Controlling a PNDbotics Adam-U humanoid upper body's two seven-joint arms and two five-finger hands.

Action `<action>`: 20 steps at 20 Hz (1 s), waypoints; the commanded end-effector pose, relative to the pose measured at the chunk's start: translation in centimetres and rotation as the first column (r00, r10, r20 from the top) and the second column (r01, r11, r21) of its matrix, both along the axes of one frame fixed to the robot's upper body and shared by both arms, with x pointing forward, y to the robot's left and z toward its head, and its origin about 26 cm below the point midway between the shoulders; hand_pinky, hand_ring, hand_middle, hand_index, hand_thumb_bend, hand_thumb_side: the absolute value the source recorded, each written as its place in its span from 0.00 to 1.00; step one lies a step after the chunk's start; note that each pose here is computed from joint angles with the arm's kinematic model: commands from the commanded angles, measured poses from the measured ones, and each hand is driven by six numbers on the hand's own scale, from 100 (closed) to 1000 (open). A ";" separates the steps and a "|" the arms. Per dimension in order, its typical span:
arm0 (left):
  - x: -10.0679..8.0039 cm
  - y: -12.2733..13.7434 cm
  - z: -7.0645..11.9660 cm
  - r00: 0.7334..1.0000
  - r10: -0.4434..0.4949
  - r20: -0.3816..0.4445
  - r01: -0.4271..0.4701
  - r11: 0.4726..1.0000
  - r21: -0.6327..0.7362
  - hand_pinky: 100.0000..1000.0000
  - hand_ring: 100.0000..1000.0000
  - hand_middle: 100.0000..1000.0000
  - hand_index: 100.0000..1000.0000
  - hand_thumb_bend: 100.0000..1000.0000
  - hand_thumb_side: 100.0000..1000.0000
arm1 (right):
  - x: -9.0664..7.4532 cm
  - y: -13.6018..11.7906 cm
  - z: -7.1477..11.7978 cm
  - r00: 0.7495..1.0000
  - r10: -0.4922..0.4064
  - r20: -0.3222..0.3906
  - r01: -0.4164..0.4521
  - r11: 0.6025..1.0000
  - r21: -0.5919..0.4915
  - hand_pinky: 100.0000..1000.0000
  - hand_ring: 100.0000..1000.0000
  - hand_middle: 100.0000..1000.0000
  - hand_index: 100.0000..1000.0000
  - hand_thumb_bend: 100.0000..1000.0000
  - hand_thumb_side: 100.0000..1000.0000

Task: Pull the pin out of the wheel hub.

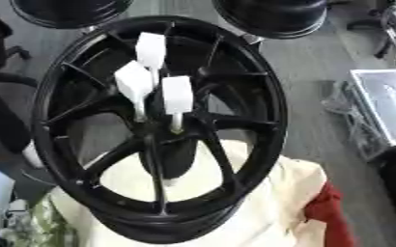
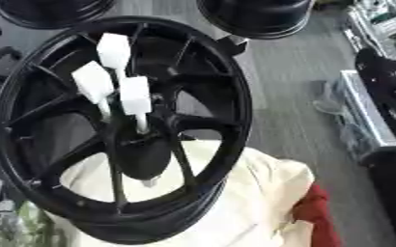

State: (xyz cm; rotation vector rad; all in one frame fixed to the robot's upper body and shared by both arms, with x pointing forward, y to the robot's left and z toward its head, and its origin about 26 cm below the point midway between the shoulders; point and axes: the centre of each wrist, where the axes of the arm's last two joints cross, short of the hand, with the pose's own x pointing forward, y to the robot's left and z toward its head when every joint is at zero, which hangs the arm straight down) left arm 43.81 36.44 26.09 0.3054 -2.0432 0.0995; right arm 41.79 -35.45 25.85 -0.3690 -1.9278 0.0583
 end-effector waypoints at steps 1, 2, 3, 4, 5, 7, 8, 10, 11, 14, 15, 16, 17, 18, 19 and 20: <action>-0.7 0.6 2.1 0.999 0.015 0.039 -0.017 0.999 0.048 0.77 0.81 0.78 0.86 1.00 0.50 | -0.9 -0.6 2.4 0.998 -0.011 0.056 0.014 0.999 -0.053 0.82 0.72 0.78 0.85 0.00 0.63; -0.8 0.6 2.1 0.999 0.013 0.037 -0.015 0.999 0.053 0.77 0.81 0.78 0.86 1.00 0.50 | -1.1 -0.4 2.6 0.998 -0.004 0.061 0.008 0.998 -0.064 0.82 0.72 0.78 0.85 0.00 0.62; -0.8 0.5 2.1 0.999 0.012 0.036 -0.014 0.998 0.055 0.77 0.81 0.78 0.86 1.00 0.50 | -1.3 -0.3 2.9 0.998 0.003 0.066 0.002 0.997 -0.077 0.82 0.72 0.78 0.86 0.00 0.62; -0.9 0.5 2.1 0.999 0.013 0.034 -0.015 0.998 0.055 0.77 0.81 0.78 0.86 1.00 0.50 | -1.5 0.0 3.2 0.997 0.014 0.072 -0.006 0.995 -0.098 0.82 0.72 0.78 0.86 0.00 0.62; -0.9 0.5 2.1 0.999 0.014 0.033 -0.016 0.998 0.054 0.77 0.81 0.78 0.86 1.00 0.50 | -1.8 0.2 3.5 0.997 0.021 0.075 -0.012 0.993 -0.118 0.82 0.72 0.78 0.86 0.00 0.62; -0.9 0.6 2.0 0.999 0.017 0.030 -0.019 0.998 0.053 0.77 0.81 0.78 0.86 1.00 0.50 | -2.3 1.0 4.4 0.995 0.048 0.085 -0.032 0.984 -0.178 0.82 0.72 0.78 0.86 0.00 0.61; -1.0 0.7 2.0 0.999 0.019 0.028 -0.021 0.998 0.054 0.77 0.81 0.78 0.86 1.00 0.50 | -2.6 1.6 5.0 0.993 0.071 0.092 -0.049 0.975 -0.218 0.82 0.73 0.78 0.86 0.00 0.59; -1.0 0.8 2.0 0.999 0.024 0.024 -0.025 0.998 0.056 0.76 0.81 0.78 0.85 1.00 0.50 | -3.3 3.1 6.2 0.986 0.129 0.108 -0.090 0.949 -0.303 0.82 0.73 0.78 0.86 0.00 0.58; -1.0 0.9 2.0 0.999 0.025 0.022 -0.026 0.998 0.057 0.76 0.81 0.78 0.85 1.00 0.49 | -3.6 3.9 6.8 0.979 0.163 0.120 -0.113 0.931 -0.346 0.82 0.73 0.77 0.86 0.00 0.57; -1.1 1.0 1.9 0.999 0.029 0.015 -0.030 0.997 0.065 0.76 0.81 0.78 0.85 1.00 0.49 | -4.8 6.8 8.1 0.948 0.280 0.147 -0.181 0.861 -0.476 0.82 0.73 0.76 0.85 0.00 0.55; -1.1 1.0 1.9 0.999 0.031 0.013 -0.032 0.997 0.068 0.76 0.81 0.78 0.85 1.00 0.49 | -5.2 7.7 8.4 0.937 0.316 0.147 -0.200 0.833 -0.516 0.82 0.73 0.76 0.85 0.00 0.55; -1.2 1.1 1.8 0.999 0.033 0.011 -0.034 0.997 0.071 0.76 0.81 0.78 0.85 1.00 0.49 | -5.6 8.6 8.6 0.927 0.348 0.141 -0.218 0.804 -0.554 0.82 0.73 0.76 0.85 0.00 0.55; -1.2 1.2 1.8 0.999 0.035 0.009 -0.036 0.997 0.075 0.76 0.81 0.78 0.85 1.00 0.49 | -6.1 9.5 8.7 0.916 0.379 0.131 -0.235 0.772 -0.590 0.82 0.73 0.76 0.85 0.00 0.56; -1.2 1.2 1.8 0.999 0.037 0.007 -0.037 0.996 0.079 0.76 0.81 0.78 0.85 1.00 0.49 | -6.5 10.3 8.7 0.906 0.407 0.115 -0.254 0.741 -0.622 0.82 0.73 0.76 0.85 0.00 0.56; -1.2 1.3 1.8 0.999 0.038 0.004 -0.038 0.996 0.084 0.76 0.81 0.78 0.85 1.00 0.49 | -7.0 11.2 8.7 0.895 0.435 0.096 -0.273 0.708 -0.652 0.82 0.74 0.76 0.85 0.00 0.56; -1.3 1.4 1.8 0.999 0.040 0.002 -0.040 0.995 0.089 0.76 0.81 0.78 0.85 1.00 0.49 | -7.5 12.0 8.6 0.885 0.460 0.077 -0.291 0.673 -0.680 0.82 0.74 0.76 0.85 0.00 0.55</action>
